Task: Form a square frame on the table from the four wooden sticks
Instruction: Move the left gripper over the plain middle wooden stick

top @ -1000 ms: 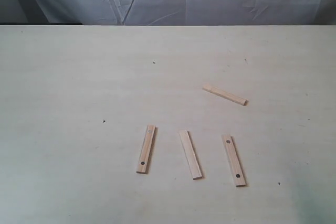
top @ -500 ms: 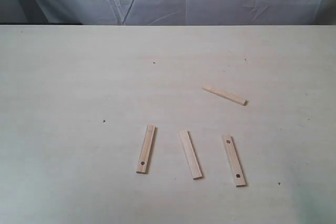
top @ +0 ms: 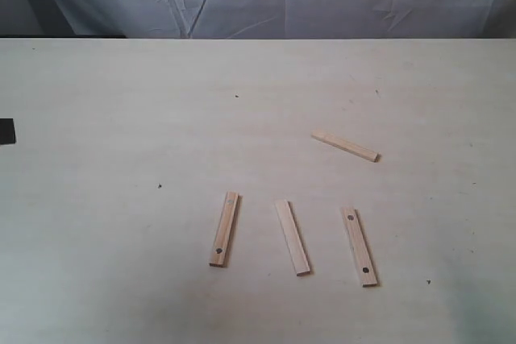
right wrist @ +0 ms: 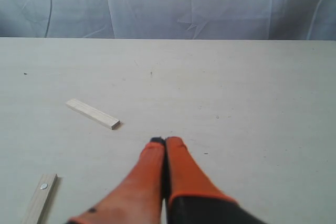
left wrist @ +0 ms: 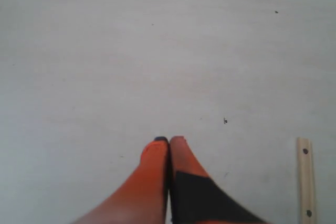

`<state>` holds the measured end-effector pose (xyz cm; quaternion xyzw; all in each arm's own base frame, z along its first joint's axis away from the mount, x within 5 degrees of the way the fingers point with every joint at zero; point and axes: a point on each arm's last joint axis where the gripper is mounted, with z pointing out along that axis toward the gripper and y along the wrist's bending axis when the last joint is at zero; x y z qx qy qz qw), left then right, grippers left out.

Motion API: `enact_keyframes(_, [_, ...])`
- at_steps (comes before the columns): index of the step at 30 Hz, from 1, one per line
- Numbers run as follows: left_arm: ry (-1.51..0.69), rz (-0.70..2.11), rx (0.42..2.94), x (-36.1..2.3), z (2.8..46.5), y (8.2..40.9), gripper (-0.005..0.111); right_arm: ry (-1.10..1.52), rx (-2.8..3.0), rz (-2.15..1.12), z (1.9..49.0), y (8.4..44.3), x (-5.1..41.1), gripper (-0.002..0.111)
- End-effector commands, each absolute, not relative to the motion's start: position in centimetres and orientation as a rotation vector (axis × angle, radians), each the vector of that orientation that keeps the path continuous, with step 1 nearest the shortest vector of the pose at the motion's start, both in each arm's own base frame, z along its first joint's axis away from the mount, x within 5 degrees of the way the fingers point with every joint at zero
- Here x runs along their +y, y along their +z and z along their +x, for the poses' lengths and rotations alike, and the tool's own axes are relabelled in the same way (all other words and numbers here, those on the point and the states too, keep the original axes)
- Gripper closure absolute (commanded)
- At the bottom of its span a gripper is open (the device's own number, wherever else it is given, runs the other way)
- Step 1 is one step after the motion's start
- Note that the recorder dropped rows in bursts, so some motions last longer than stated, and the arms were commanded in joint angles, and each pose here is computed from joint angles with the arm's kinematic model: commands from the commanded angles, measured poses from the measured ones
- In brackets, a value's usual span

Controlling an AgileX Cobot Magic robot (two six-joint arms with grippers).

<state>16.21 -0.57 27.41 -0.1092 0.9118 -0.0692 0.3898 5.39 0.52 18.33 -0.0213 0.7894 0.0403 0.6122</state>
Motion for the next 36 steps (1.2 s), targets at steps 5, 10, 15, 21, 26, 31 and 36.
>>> enact_keyframes(5, [-0.251, -0.109, 2.367, -3.3, 20.1, 28.2, 0.107, 0.090, 1.808, -0.044, 5.4, 18.4, 0.5, 0.108])
enact_keyframes(10, [-0.325, 0.026, 2.489, -7.7, 23.2, 26.3, 0.107, 0.090, 1.810, -0.044, 5.4, 18.4, 0.5, 0.108])
enact_keyframes(15, [-0.404, 0.215, 2.519, -15.4, 25.6, 24.4, 0.107, 0.090, 1.810, -0.044, 5.4, 18.4, 0.5, 0.108])
enact_keyframes(21, [-0.310, 0.193, 2.631, -23.9, 27.2, 21.4, 0.107, 0.090, 1.810, -0.044, 5.4, 18.4, 0.5, 0.108])
enact_keyframes(26, [-0.342, 0.083, 2.643, -26.6, 27.1, 19.7, 0.107, 0.090, 1.806, -0.044, 5.4, 18.4, 0.5, 0.108])
enact_keyframes(31, [-0.324, 0.033, 2.710, -26.9, 26.8, 18.0, 0.107, 0.090, 1.806, -0.044, 5.4, 18.4, 0.5, 0.108])
enact_keyframes(36, [-0.315, 0.085, 2.726, -27.6, 25.5, 17.5, 0.107, 0.090, 1.806, -0.044, 5.4, 18.4, 0.5, 0.108])
